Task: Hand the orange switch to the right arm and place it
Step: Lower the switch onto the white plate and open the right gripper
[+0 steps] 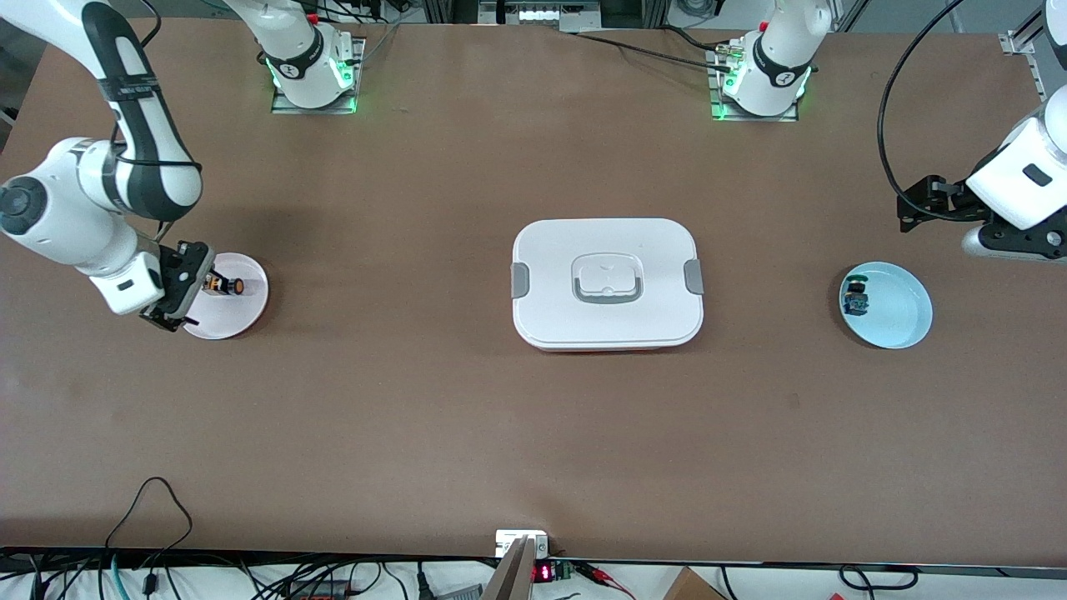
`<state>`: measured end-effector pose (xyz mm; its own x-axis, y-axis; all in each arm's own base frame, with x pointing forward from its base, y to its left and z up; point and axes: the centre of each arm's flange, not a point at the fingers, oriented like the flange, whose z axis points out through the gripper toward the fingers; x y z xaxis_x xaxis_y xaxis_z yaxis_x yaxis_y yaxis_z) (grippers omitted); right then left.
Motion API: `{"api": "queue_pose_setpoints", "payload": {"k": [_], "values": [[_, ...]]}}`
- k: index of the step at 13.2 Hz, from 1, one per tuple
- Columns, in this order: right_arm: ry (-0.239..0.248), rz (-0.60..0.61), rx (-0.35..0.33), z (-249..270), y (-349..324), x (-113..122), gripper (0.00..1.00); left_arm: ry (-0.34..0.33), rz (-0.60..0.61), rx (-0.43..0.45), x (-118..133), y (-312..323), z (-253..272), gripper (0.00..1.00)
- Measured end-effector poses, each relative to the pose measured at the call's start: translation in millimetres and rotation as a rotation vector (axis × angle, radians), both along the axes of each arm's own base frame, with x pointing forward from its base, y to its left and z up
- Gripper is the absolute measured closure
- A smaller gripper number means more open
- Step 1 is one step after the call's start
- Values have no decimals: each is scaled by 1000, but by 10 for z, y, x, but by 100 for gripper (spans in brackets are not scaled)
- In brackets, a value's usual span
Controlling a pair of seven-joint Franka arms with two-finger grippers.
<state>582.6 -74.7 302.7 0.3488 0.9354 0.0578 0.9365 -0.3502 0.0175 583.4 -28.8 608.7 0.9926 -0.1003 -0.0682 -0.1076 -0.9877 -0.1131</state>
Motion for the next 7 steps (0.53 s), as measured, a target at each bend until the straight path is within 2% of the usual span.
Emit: {"api": "queue_pose_setpoints", "payload": {"k": [3,5,7], "values": [[25,-256,28,328,51,168,0,-15,59,2,13,-6,32,0],[37,-451,78,621,327,246,0,-18,86,3,15,-19,31,0],[104,-658,98,916,612,177,0,-21,105,4,14,-44,31,0]]}}
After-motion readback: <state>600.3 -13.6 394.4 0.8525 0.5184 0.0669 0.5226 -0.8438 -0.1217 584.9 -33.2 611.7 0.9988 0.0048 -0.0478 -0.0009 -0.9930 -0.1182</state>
